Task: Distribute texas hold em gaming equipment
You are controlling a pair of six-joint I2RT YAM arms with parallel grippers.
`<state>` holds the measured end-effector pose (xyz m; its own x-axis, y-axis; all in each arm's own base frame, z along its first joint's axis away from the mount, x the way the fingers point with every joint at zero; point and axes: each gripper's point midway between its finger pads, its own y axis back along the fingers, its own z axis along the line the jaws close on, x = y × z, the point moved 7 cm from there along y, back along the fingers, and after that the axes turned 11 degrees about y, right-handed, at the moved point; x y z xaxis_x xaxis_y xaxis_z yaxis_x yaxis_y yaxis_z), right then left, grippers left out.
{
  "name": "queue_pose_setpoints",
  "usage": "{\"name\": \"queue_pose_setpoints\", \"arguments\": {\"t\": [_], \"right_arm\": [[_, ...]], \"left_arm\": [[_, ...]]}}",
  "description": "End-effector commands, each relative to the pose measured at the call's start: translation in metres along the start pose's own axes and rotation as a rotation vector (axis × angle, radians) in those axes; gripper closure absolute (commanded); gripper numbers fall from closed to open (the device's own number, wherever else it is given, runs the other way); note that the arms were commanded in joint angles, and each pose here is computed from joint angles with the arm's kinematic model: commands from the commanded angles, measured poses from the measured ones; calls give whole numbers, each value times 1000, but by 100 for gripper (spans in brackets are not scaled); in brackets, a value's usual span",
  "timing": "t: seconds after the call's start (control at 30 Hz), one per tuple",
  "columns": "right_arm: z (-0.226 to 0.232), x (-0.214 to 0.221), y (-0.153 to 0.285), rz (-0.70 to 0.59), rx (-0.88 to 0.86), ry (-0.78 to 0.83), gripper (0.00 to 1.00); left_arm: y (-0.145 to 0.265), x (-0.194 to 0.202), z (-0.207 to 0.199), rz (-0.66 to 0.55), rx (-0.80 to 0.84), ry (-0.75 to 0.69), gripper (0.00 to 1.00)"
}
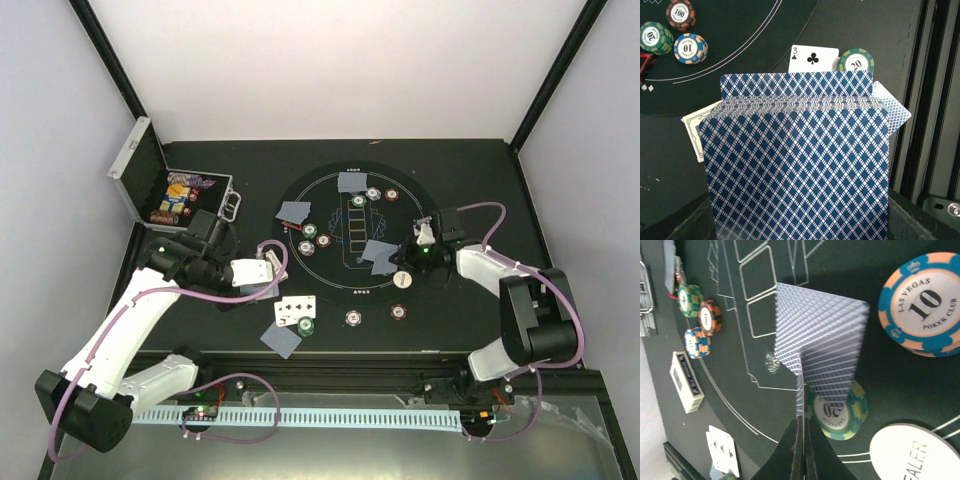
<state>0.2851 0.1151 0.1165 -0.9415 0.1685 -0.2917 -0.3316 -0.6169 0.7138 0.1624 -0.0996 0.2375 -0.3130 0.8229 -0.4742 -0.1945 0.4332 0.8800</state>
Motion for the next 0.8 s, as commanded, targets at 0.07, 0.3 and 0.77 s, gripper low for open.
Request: {"name": "queue_pose_setpoints", "arguments": {"t": [0.07,0.3,0.77], "right_arm": [[-7,-7,-6,-2,39,38,94],[-12,-5,5,-8,148,61,80],[53,6,55,-125,38,156,44]], "left_arm": [[9,-8,2,-19,-16,-33,99],[9,-6,1,-19,-21,-36,98],[11,-9,0,-34,-12,-39,98]]}}
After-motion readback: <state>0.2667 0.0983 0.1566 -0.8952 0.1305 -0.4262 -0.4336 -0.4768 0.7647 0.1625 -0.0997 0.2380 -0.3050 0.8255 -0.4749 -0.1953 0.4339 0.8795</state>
